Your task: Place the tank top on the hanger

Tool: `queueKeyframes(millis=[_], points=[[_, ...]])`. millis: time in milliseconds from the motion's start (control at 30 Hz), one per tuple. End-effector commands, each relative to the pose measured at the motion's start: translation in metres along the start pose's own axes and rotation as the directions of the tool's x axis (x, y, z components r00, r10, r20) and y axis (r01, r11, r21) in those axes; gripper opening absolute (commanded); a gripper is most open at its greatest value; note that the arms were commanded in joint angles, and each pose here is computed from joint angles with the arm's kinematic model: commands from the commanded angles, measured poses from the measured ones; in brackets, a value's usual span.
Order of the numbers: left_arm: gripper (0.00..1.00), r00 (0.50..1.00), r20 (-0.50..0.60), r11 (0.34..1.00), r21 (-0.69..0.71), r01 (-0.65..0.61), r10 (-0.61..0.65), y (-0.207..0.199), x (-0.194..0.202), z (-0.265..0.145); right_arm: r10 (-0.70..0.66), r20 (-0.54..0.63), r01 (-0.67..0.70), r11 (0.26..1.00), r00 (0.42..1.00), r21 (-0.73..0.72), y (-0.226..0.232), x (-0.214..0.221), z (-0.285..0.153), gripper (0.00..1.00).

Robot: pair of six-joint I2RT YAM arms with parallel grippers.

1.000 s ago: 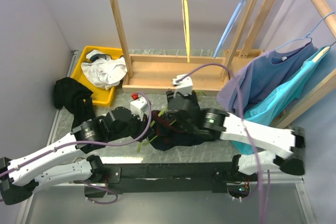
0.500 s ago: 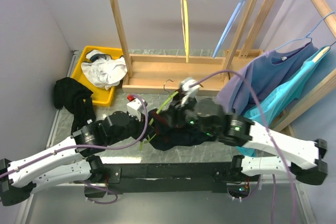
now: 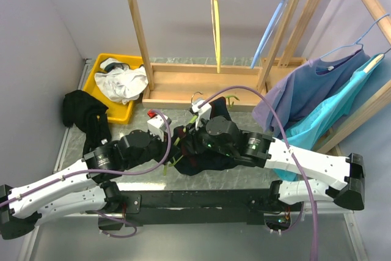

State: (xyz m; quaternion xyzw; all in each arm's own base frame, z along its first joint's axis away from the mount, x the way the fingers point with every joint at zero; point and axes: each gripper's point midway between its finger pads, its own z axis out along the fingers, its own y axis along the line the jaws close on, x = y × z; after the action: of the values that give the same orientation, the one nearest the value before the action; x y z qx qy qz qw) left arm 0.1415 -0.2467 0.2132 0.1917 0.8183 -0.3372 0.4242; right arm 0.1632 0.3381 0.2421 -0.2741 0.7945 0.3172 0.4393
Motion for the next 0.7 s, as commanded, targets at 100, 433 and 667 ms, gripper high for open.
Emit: queueKeyframes(millis=[100, 433, 667], points=[[0.01, 0.99, 0.139, 0.997, 0.072, 0.021, -0.031, -0.019, -0.037, -0.007, 0.05, 0.112, -0.047, 0.999, 0.992, -0.022, -0.001, -0.033, -0.015, 0.16], [0.01, 0.987, 0.154, 0.996, 0.078, 0.034, -0.046, -0.019, -0.037, -0.007, 0.046, 0.121, -0.046, 0.999, 0.992, 0.003, 0.001, -0.056, -0.027, 0.0], [0.01, 0.986, 0.156, 0.996, 0.072, 0.047, -0.058, -0.015, -0.031, -0.001, 0.06, 0.187, -0.049, 0.997, 0.981, -0.066, 0.024, -0.1, -0.061, 0.0]])
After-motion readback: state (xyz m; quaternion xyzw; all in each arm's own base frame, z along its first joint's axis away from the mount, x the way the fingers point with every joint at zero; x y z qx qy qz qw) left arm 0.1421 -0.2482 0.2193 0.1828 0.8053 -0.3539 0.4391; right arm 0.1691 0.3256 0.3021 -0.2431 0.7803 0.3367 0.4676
